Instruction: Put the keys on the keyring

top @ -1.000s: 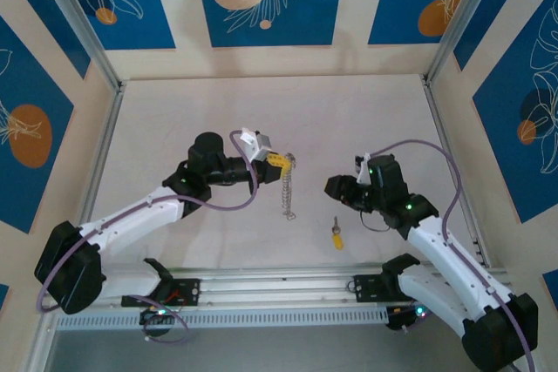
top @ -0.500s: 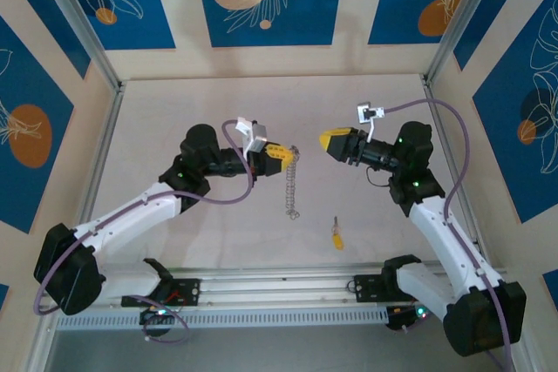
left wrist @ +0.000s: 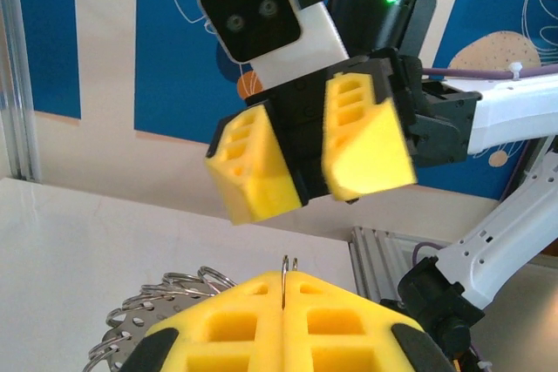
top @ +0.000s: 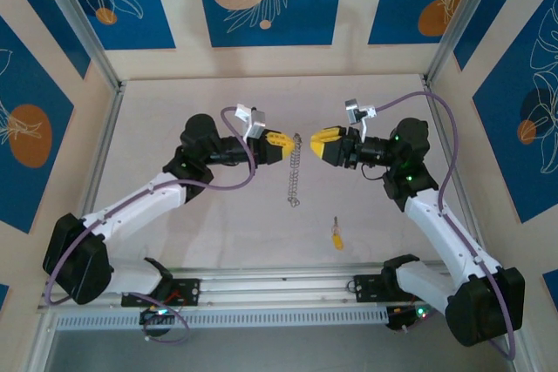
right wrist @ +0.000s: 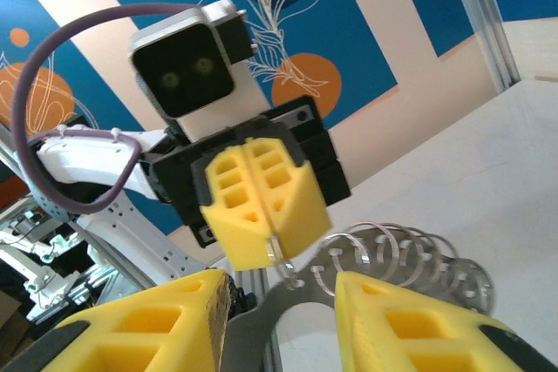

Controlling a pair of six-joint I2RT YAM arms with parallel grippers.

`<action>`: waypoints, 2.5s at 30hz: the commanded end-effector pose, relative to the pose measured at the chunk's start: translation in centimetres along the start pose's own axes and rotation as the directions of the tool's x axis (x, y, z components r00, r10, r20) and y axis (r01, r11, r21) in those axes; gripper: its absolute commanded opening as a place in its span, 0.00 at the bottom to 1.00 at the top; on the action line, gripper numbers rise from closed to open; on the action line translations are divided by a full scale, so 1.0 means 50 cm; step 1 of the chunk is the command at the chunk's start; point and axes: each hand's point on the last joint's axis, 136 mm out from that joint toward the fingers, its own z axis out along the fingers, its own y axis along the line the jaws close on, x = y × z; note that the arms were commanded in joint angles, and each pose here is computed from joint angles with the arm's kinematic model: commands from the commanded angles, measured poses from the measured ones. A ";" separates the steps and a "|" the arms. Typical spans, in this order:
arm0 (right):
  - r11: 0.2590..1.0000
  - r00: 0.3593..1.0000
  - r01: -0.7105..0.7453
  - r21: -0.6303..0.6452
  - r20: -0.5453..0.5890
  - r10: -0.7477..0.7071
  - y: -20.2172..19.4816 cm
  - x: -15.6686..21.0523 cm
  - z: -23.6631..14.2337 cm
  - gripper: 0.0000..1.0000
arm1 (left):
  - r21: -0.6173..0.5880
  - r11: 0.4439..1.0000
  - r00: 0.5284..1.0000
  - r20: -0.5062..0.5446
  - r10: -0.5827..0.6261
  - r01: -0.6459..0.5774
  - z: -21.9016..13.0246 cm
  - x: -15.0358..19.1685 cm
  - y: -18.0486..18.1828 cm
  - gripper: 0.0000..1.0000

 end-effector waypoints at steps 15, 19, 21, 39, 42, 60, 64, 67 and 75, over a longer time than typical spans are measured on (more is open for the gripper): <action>0.998 0.999 0.051 -0.028 -0.003 -0.052 0.013 -0.014 0.035 0.36 | 0.055 0.997 0.996 0.080 0.050 -0.054 -0.002 -0.068 -0.016 0.00; 0.999 0.999 0.048 -0.024 0.004 -0.048 0.008 -0.018 0.038 0.33 | 0.058 0.997 0.996 0.080 0.046 -0.051 0.000 -0.068 -0.015 0.00; 0.999 0.999 0.047 -0.024 0.007 -0.047 0.007 -0.021 0.039 0.31 | 0.062 0.997 0.996 0.080 0.044 -0.049 0.000 -0.067 -0.016 0.00; 0.999 0.999 0.034 -0.036 -0.019 -0.034 0.000 -0.010 0.055 0.00 | 0.069 0.997 0.996 0.083 0.041 -0.047 0.003 -0.069 -0.014 0.00; 0.999 0.999 0.035 -0.022 -0.011 -0.035 -0.005 -0.012 0.050 0.00 | 0.070 0.997 0.996 0.082 0.035 -0.041 0.003 -0.069 -0.014 0.00; 0.999 0.999 0.032 -0.019 0.021 -0.031 -0.007 -0.029 0.024 0.00 | 0.158 0.987 0.998 0.052 -0.040 0.031 0.016 -0.054 -0.021 0.25; 0.999 0.999 0.032 -0.025 0.018 -0.032 -0.005 -0.029 0.025 0.00 | 0.161 0.987 0.998 0.055 -0.038 0.029 0.020 -0.057 -0.018 0.26; 0.999 0.999 0.031 -0.026 0.016 -0.031 -0.005 -0.028 0.025 0.00 | 0.162 0.986 0.998 0.056 -0.039 0.030 0.023 -0.057 -0.015 0.27; 0.999 0.999 0.034 -0.024 0.019 -0.034 -0.009 -0.029 0.026 0.00 | 0.173 0.984 0.997 0.052 -0.049 0.040 0.028 -0.053 -0.013 0.21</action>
